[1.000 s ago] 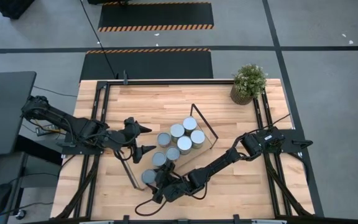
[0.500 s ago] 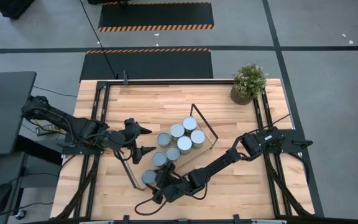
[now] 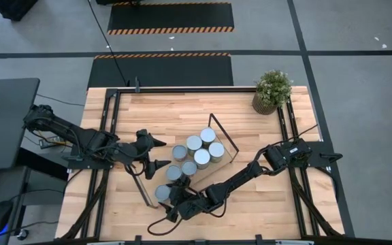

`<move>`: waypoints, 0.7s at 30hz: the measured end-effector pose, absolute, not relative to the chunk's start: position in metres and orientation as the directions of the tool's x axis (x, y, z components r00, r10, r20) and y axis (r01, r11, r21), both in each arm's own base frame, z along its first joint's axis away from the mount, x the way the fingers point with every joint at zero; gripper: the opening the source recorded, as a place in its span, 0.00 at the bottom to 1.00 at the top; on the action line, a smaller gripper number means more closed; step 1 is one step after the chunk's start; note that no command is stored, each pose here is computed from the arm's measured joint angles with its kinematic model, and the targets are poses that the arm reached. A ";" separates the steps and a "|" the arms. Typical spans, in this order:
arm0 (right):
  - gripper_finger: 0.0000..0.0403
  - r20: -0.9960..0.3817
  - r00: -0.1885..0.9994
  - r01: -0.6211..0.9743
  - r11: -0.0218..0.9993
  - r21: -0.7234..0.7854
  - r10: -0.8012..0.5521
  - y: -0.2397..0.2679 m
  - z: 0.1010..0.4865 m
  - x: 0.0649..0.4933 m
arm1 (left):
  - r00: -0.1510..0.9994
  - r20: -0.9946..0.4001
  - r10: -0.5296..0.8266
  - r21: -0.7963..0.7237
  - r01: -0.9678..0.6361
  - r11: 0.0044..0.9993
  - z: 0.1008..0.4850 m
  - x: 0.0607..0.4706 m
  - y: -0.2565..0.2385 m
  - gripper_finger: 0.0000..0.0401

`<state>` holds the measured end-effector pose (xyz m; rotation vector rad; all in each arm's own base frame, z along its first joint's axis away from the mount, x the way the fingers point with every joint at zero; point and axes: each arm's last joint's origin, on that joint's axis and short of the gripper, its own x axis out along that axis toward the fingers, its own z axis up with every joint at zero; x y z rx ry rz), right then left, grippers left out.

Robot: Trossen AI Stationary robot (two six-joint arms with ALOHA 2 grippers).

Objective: Pick and place cans onto a shelf
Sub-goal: Put the canned tuna on the shelf

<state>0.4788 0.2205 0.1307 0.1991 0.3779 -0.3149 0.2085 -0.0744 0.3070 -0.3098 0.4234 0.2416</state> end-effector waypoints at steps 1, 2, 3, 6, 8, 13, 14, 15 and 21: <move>0.94 -0.391 0.882 0.337 0.932 0.134 -0.263 0.221 0.131 0.479 | 0.884 -0.437 0.165 -0.243 -0.292 0.925 0.307 0.209 -0.074 0.94; 0.96 -0.391 0.882 0.338 0.931 0.136 -0.263 0.221 0.131 0.479 | 0.884 -0.437 0.165 -0.243 -0.292 0.925 0.307 0.209 -0.074 0.94; 0.98 -0.391 0.882 0.337 0.931 0.137 -0.262 0.221 0.131 0.479 | 0.884 -0.437 0.165 -0.243 -0.292 0.925 0.307 0.209 -0.074 0.94; 0.98 -0.386 0.884 0.338 0.931 0.138 -0.264 0.222 0.131 0.478 | 0.884 -0.437 0.165 -0.242 -0.292 0.925 0.307 0.209 -0.074 0.94; 0.96 -0.375 0.889 0.329 0.936 0.127 -0.262 0.226 0.132 0.477 | 0.884 -0.437 0.165 -0.242 -0.292 0.925 0.307 0.209 -0.074 0.94; 0.95 -0.335 0.905 0.294 0.955 0.051 -0.260 0.240 0.136 0.471 | 0.884 -0.437 0.165 -0.242 -0.292 0.925 0.307 0.209 -0.074 0.94; 0.95 -0.327 0.906 0.296 0.955 0.035 -0.269 0.242 0.137 0.470 | 0.884 -0.437 0.165 -0.242 -0.292 0.925 0.307 0.209 -0.074 0.94; 0.95 -0.320 0.906 0.298 0.954 0.018 -0.277 0.244 0.137 0.469 | 0.884 -0.437 0.165 -0.242 -0.292 0.925 0.307 0.209 -0.074 0.94; 0.95 -0.308 0.904 0.285 0.955 -0.079 -0.296 0.248 0.138 0.467 | 0.884 -0.437 0.165 -0.242 -0.292 0.925 0.307 0.209 -0.074 0.94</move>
